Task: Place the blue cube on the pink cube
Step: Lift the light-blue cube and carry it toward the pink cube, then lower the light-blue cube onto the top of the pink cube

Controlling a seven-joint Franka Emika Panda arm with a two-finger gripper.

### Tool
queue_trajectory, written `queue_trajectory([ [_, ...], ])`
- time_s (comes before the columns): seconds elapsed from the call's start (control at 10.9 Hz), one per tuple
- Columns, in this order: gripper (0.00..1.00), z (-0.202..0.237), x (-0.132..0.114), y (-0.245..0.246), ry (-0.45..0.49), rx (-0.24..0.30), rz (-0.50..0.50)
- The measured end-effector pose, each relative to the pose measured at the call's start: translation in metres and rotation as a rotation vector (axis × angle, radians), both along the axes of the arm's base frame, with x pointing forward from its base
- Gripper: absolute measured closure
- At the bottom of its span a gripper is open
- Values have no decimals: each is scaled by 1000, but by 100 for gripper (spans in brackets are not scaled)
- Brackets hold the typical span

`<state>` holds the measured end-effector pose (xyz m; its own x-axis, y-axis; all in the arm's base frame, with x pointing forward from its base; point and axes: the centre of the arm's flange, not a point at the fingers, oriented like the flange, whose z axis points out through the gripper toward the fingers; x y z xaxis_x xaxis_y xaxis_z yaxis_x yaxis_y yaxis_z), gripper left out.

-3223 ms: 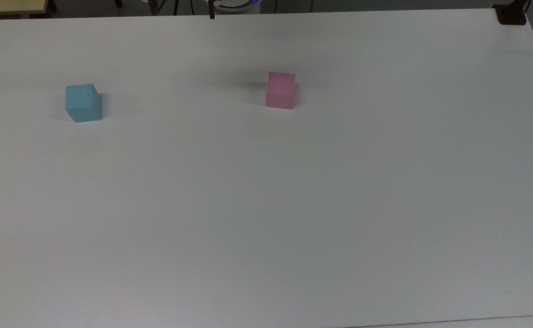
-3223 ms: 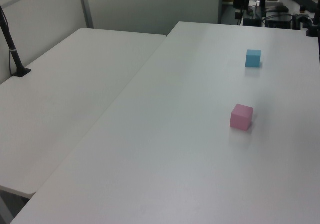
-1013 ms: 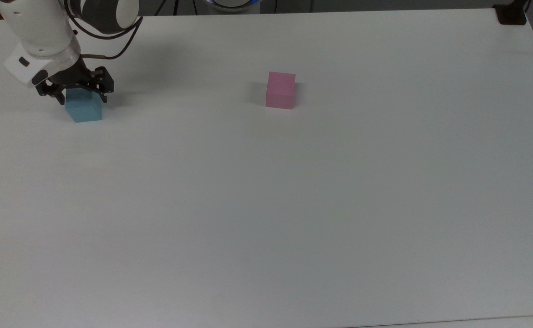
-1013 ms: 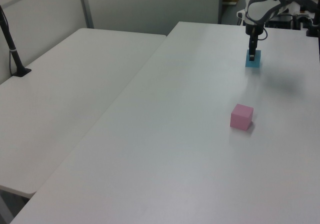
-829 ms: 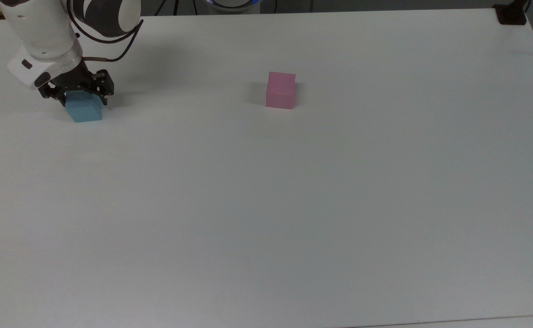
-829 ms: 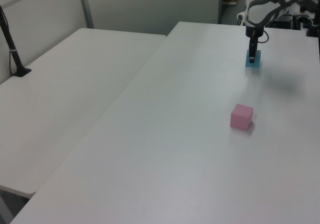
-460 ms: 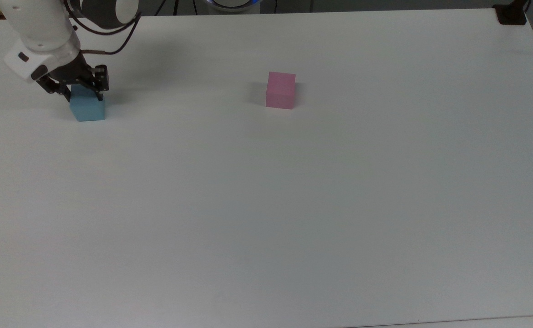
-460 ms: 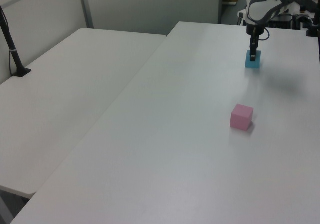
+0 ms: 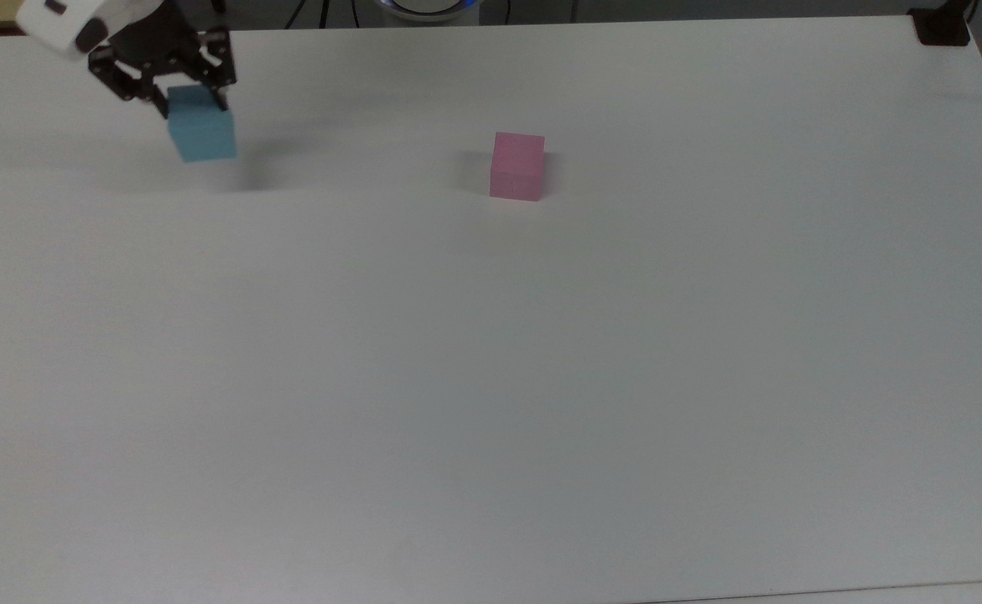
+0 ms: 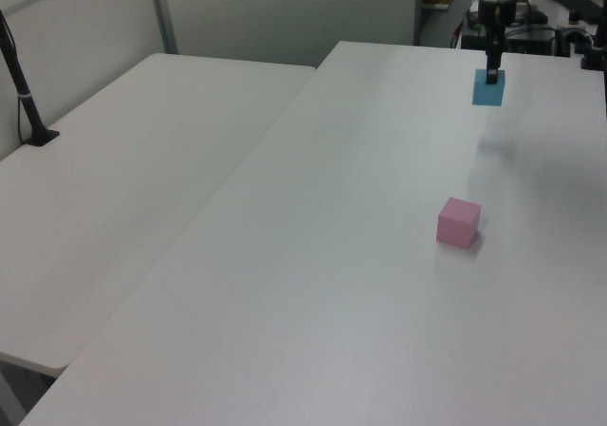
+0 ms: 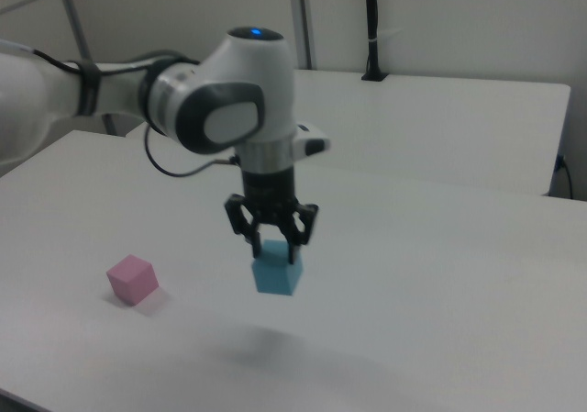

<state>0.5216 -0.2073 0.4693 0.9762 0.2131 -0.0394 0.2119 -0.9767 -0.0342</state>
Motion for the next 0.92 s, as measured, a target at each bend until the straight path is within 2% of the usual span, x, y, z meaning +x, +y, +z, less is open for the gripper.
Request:
queue_trajectory([
  [0.09, 41, 16, -4, 17, 4, 15, 25],
  [0.37, 41, 48, -13, 81, 41, 57, 68],
  [0.74, 41, 52, -10, 230, 93, 17, 18],
  [0.92, 41, 41, -15, 276, 121, -3, -19],
])
